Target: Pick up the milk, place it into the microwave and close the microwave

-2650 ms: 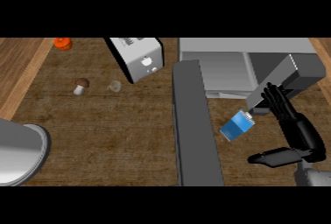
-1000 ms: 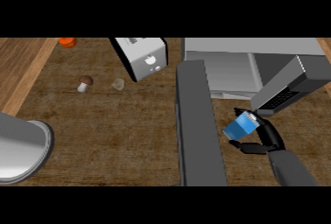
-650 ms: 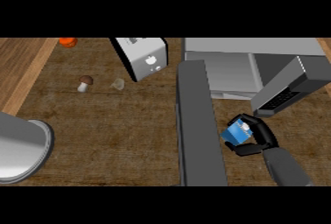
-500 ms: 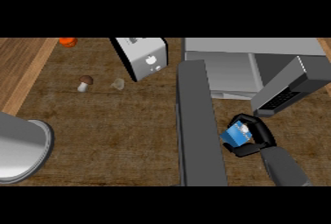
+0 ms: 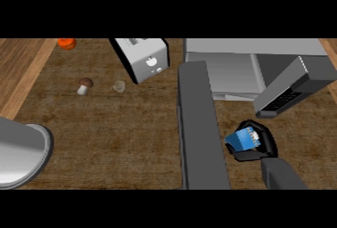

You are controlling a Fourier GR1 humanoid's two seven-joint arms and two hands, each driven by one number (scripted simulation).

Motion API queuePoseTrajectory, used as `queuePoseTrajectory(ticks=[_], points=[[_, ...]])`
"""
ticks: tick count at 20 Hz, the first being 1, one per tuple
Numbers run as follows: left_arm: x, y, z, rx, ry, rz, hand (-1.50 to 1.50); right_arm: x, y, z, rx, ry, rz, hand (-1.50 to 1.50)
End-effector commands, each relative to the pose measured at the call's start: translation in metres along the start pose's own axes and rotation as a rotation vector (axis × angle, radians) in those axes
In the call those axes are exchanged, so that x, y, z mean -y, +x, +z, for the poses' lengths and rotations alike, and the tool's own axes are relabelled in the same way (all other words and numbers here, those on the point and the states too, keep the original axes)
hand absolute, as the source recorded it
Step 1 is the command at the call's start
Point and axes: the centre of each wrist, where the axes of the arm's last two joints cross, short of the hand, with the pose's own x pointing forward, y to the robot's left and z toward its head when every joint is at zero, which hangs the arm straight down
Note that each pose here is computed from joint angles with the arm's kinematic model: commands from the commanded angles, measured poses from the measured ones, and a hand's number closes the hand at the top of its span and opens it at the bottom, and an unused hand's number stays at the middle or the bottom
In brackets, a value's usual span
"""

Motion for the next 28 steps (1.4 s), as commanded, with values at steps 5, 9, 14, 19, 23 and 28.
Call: queuePoseTrajectory(ticks=[5,9,14,19,23,28], points=[[0.007,0.013,0.001,0.042,-0.029,0.005,-1.50,-0.008,0.012,-0.028,0.115,0.026,0.054,1.50],[0.004,0.015,-0.004,0.034,-0.038,0.029,-1.50,-0.012,0.017,-0.039,0.150,-0.002,0.073,1.50],[-0.002,0.022,-0.001,0.034,-0.032,0.002,-1.50,-0.005,0.048,-0.090,0.154,-0.031,0.070,1.50],[0.001,0.018,-0.016,0.030,-0.032,-0.001,-1.50,-0.008,0.069,-0.120,0.118,-0.019,0.134,1.50],[0.004,0.016,-0.017,0.035,-0.043,0.000,-1.50,-0.008,0.082,-0.135,0.096,-0.035,0.146,1.50],[-0.016,0.001,-0.027,0.034,-0.080,0.012,-1.50,0.002,0.112,-0.164,0.100,-0.043,0.200,1.50]])
